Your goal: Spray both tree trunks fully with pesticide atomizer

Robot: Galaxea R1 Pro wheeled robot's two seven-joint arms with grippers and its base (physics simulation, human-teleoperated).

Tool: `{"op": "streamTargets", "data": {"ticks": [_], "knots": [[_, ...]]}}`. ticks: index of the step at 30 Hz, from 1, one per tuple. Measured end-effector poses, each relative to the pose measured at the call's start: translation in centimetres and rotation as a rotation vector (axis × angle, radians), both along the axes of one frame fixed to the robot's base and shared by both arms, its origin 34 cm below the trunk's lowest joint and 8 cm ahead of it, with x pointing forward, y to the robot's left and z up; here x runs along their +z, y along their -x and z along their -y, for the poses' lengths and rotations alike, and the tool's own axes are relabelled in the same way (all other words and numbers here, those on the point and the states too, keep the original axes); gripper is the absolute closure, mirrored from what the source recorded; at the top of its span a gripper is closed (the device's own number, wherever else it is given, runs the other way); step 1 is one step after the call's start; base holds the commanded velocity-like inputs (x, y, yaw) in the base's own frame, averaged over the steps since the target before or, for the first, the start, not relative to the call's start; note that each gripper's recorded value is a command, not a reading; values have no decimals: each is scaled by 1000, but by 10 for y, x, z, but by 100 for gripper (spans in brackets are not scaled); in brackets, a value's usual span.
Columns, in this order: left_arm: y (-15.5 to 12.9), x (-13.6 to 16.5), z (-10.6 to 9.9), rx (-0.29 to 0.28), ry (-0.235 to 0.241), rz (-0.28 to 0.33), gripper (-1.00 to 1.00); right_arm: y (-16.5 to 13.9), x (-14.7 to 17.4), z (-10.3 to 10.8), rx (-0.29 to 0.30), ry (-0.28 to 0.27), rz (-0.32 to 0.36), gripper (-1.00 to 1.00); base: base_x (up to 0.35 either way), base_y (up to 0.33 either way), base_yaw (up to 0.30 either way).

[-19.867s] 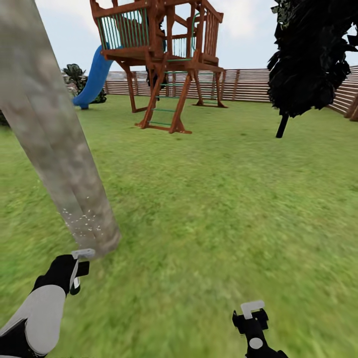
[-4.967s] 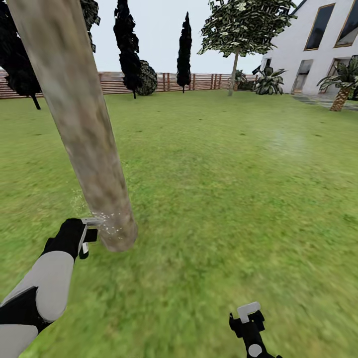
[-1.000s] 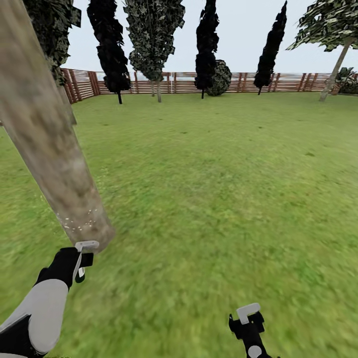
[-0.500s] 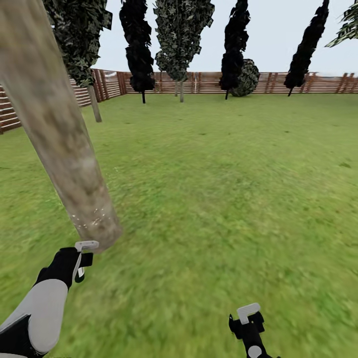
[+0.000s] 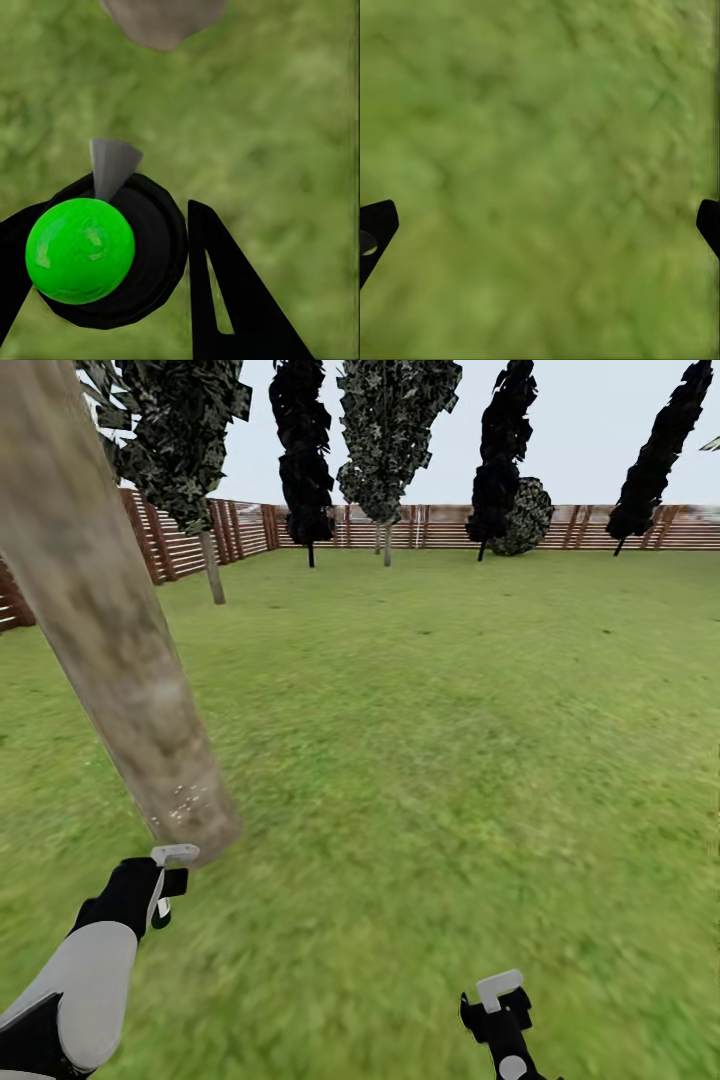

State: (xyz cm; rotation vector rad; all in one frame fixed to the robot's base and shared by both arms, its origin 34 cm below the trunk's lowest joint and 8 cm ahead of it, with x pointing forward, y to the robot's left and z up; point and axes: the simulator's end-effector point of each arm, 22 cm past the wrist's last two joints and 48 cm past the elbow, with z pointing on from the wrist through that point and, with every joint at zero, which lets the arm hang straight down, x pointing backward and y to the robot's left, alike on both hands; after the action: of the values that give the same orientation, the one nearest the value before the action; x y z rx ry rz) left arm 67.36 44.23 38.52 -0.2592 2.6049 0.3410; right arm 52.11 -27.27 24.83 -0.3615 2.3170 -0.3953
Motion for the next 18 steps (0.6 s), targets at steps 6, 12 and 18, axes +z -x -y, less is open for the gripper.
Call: {"op": "streamTargets", "data": {"ticks": [6,12,18], "knots": [[-1,0,2,1,7,7,100,0,0,1,0,1,0,-100,-55,-230,1],[-10,8,2,20,31,42,100,0,0,1,0,1,0,-100,-30,-22,201],[-40,41,-4,21,21,93,100,1,0,1,0,1,-1,-100,0,0,258]]}}
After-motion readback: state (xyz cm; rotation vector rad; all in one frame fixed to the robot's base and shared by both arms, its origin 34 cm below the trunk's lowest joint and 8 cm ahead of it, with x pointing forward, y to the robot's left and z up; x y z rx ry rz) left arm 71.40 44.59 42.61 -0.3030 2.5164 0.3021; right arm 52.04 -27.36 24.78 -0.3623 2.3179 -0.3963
